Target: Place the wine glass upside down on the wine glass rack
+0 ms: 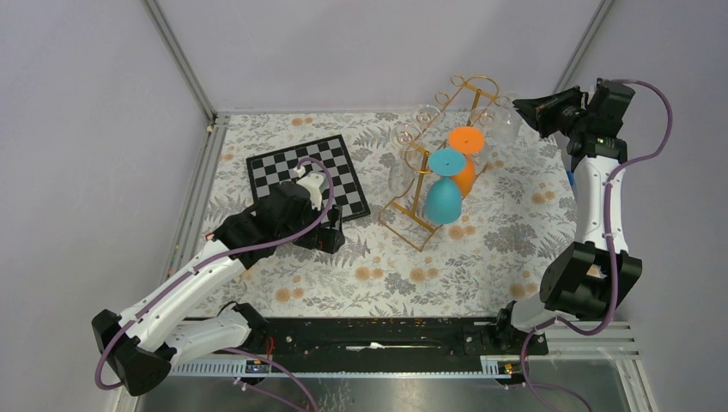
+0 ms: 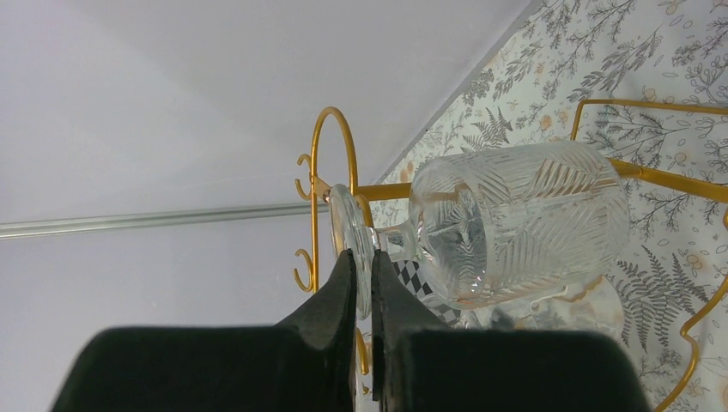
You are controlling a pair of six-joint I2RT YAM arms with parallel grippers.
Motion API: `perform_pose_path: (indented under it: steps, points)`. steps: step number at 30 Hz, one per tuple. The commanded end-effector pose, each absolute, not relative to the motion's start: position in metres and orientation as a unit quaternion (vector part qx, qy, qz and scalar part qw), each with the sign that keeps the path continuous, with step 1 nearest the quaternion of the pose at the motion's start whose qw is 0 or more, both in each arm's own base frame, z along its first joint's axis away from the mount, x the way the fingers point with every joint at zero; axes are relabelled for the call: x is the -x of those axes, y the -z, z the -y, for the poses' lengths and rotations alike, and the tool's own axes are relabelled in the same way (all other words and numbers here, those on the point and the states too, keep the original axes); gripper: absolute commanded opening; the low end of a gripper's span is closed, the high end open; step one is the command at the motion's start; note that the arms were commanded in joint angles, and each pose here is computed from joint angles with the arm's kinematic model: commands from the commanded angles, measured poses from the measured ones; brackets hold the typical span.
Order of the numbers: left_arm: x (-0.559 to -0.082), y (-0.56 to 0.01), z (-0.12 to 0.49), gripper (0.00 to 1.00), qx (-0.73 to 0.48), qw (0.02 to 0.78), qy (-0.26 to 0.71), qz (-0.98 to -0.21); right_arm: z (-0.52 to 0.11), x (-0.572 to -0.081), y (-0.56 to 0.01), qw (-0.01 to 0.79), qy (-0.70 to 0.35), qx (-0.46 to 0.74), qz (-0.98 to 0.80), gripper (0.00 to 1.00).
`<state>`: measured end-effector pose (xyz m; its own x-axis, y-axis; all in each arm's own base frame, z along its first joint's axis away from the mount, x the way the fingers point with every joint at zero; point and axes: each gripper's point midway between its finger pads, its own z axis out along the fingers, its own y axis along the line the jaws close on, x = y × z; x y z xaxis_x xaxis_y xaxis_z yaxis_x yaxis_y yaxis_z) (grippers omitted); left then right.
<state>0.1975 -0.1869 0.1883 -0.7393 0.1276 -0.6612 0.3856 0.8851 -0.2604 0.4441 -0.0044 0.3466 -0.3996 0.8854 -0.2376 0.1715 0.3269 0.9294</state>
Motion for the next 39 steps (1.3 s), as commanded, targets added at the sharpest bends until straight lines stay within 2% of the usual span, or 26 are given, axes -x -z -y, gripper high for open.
perform_pose_path:
  steps: [1,14,20,28,36,39]
  points:
    - [-0.205,-0.194,0.191,0.99,-0.130,0.347,0.201,-0.907,-0.007,-0.431,-0.382,0.447,-0.449,-0.322,-0.703,0.00]
    - [-0.200,-0.220,0.224,0.99,-0.052,0.300,0.290,-0.907,-0.014,-0.366,-0.366,0.461,-0.407,-0.295,-0.731,0.00]
    - [-0.210,-0.234,0.265,0.98,0.035,0.265,0.391,-0.881,-0.013,-0.351,-0.361,0.455,-0.404,-0.279,-0.743,0.00]
    - [-0.236,-0.282,0.313,0.87,0.078,0.262,0.503,-0.820,-0.012,-0.343,-0.368,0.455,-0.406,-0.269,-0.745,0.00]
    - [-0.260,-0.351,0.351,0.74,0.076,0.306,0.568,-0.761,-0.015,-0.334,-0.386,0.469,-0.399,-0.253,-0.746,0.00]
    - [-0.270,-0.366,0.354,0.73,0.099,0.326,0.586,-0.735,-0.016,-0.326,-0.393,0.473,-0.388,-0.249,-0.751,0.00]
